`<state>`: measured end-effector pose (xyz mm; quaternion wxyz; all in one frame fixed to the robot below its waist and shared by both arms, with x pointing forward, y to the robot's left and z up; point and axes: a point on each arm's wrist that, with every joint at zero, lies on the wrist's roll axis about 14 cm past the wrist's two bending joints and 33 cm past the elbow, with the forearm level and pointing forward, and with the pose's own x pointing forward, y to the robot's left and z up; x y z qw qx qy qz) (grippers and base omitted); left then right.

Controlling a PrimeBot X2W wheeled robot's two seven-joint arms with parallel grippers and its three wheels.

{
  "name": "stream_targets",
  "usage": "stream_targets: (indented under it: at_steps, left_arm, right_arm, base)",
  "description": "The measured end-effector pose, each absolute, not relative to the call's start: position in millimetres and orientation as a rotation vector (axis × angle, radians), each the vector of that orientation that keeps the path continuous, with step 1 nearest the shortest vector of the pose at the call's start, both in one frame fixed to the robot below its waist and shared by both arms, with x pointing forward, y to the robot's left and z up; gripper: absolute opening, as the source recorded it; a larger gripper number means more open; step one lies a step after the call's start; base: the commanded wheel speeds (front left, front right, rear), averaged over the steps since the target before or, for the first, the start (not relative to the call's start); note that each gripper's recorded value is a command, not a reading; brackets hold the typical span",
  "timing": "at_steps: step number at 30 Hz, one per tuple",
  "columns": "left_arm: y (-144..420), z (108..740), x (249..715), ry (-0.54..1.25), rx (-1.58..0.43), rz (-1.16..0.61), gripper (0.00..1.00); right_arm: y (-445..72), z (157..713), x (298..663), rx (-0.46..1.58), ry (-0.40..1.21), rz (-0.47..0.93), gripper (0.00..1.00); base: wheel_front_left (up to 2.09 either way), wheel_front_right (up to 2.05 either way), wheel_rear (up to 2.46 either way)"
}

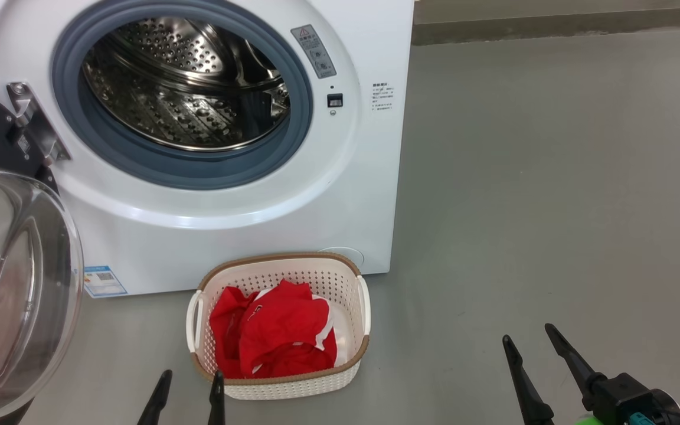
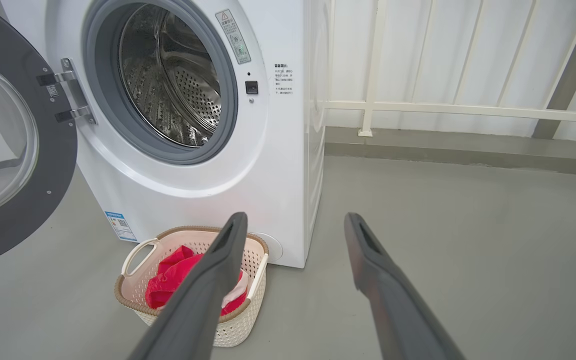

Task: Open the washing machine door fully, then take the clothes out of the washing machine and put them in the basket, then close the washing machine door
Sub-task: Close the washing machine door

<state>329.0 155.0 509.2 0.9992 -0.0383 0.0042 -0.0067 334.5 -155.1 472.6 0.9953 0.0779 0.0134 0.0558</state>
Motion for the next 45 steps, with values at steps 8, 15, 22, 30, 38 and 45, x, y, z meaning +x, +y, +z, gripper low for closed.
stream_targets:
  at_steps: [8, 15, 22, 30, 38, 45]
  left_arm:
    - [157.6, 508.0, 327.9, 0.012, -0.082, -0.003, 1.0]
    - [160.1, 507.0, 326.2, 0.014, -0.077, 0.002, 1.0]
    - [164.3, 503.2, 323.7, 0.025, -0.079, 0.016, 1.0]
    - [185.9, 510.1, 319.2, -0.005, -0.073, 0.094, 1.0]
    - [220.8, 518.1, 299.7, -0.042, -0.071, 0.223, 1.0]
    - [251.7, 520.9, 273.4, -0.058, -0.066, 0.346, 1.0]
  right_arm:
    - [-154.1, 473.5, 334.8, 0.156, 0.024, 0.116, 1.0]
    - [-152.7, 475.1, 335.1, 0.155, 0.019, 0.121, 1.0]
    - [-149.3, 475.5, 337.3, 0.155, 0.019, 0.132, 1.0]
    - [-133.4, 479.2, 346.2, 0.153, 0.012, 0.185, 1.0]
    - [-103.1, 483.6, 359.3, 0.15, 0.007, 0.281, 1.0]
    - [-66.6, 481.6, 363.8, 0.147, 0.027, 0.394, 1.0]
  base:
    - [0.0, 0.0, 0.0]
    - [0.0, 0.0, 0.0]
    - [0.0, 0.0, 0.0]
    - [0.0, 0.0, 0.0]
    - [0.0, 0.0, 0.0]
    - [0.0, 0.0, 0.0]
